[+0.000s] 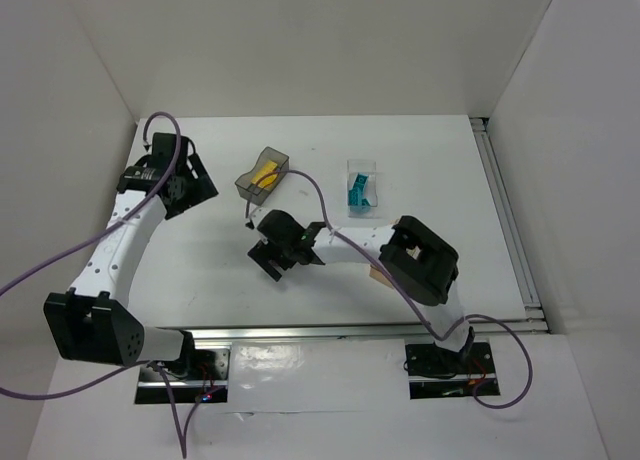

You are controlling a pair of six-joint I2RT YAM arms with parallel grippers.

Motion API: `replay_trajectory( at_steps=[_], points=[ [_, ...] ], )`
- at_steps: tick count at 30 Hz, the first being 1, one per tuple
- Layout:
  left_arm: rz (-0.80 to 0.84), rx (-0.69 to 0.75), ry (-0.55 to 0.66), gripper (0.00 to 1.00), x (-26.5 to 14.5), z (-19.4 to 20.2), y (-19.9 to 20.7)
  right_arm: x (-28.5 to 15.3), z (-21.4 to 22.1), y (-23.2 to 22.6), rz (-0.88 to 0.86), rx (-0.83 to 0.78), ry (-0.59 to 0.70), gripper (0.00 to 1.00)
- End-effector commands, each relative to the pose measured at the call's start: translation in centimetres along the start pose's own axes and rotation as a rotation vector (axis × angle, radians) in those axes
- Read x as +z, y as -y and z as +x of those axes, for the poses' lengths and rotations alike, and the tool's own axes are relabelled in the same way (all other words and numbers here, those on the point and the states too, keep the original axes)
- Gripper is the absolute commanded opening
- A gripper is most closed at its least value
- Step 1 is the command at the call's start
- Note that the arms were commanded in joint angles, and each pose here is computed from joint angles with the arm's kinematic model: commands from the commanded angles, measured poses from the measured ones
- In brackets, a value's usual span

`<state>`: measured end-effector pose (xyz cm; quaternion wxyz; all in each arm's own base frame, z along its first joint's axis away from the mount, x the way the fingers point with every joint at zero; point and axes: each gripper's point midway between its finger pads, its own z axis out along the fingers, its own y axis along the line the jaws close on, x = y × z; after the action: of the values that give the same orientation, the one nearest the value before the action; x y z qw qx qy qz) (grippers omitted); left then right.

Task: Sort the legos into containers by color

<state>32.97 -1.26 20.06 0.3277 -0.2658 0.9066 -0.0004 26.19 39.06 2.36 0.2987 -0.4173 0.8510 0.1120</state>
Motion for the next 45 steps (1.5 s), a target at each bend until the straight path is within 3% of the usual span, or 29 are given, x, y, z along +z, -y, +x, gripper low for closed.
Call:
replay_trajectory(
  at_steps=[1,3,7,8,10,12,13,18,21,24,26,31,41,42,45],
  points=[
    [0.065,0.030,-0.012,0.87,-0.6,0.3,0.1,1.4,-2.7,0.9,0.008,-0.015,0.070,0.92],
    [0.069,0.020,0.005,0.87,-0.7,-0.2,0.0,1.9,-3.5,1.3,0.013,-0.003,0.103,0.87],
    [0.072,0.032,0.003,0.87,-0.7,-0.2,-0.2,2.2,-3.4,1.8,-0.001,0.022,0.118,0.66],
    [0.080,0.033,-0.002,0.87,-0.7,-0.1,0.0,2.2,-3.2,1.8,-0.001,0.021,0.109,0.50],
    [0.074,0.026,0.000,0.87,-0.7,-0.3,-0.3,1.8,-3.4,2.0,0.008,0.031,0.114,0.30],
    [0.079,0.024,0.008,0.87,-0.7,-0.5,-0.2,0.4,-4.3,2.6,0.042,0.061,0.144,0.16],
    [0.085,0.035,-0.006,0.87,-0.5,-0.1,-0.2,-0.3,-4.7,3.1,0.070,0.082,0.161,0.15],
    [0.127,0.067,-0.023,0.90,-0.2,0.4,0.4,-10.6,-7.7,8.2,0.288,0.299,0.397,0.15],
    [0.129,0.069,-0.039,0.91,0.5,1.0,0.4,-15.0,-5.1,13.6,0.444,0.564,0.427,0.16],
    [0.158,0.068,-0.040,0.91,0.4,0.9,1.0,-18.2,-0.1,16.4,0.587,0.714,0.416,0.16],
    [0.154,0.069,-0.048,0.91,0.6,1.0,1.0,-19.1,2.9,17.8,0.635,0.844,0.405,0.16],
    [0.174,0.068,-0.049,0.91,0.7,0.8,1.5,-20.5,8.0,17.9,0.640,0.996,0.409,0.17],
    [0.193,0.083,-0.057,0.92,0.5,1.3,2.1,-19.7,12.0,16.9,0.668,1.013,0.293,0.30],
    [0.193,0.083,-0.057,0.92,0.5,1.3,2.1,-19.5,12.2,16.9,0.671,1.010,0.284,0.32],
    [0.203,0.100,-0.050,0.93,0.2,1.3,2.4,-19.4,12.5,16.9,0.673,1.016,0.279,0.53]
  ],
)
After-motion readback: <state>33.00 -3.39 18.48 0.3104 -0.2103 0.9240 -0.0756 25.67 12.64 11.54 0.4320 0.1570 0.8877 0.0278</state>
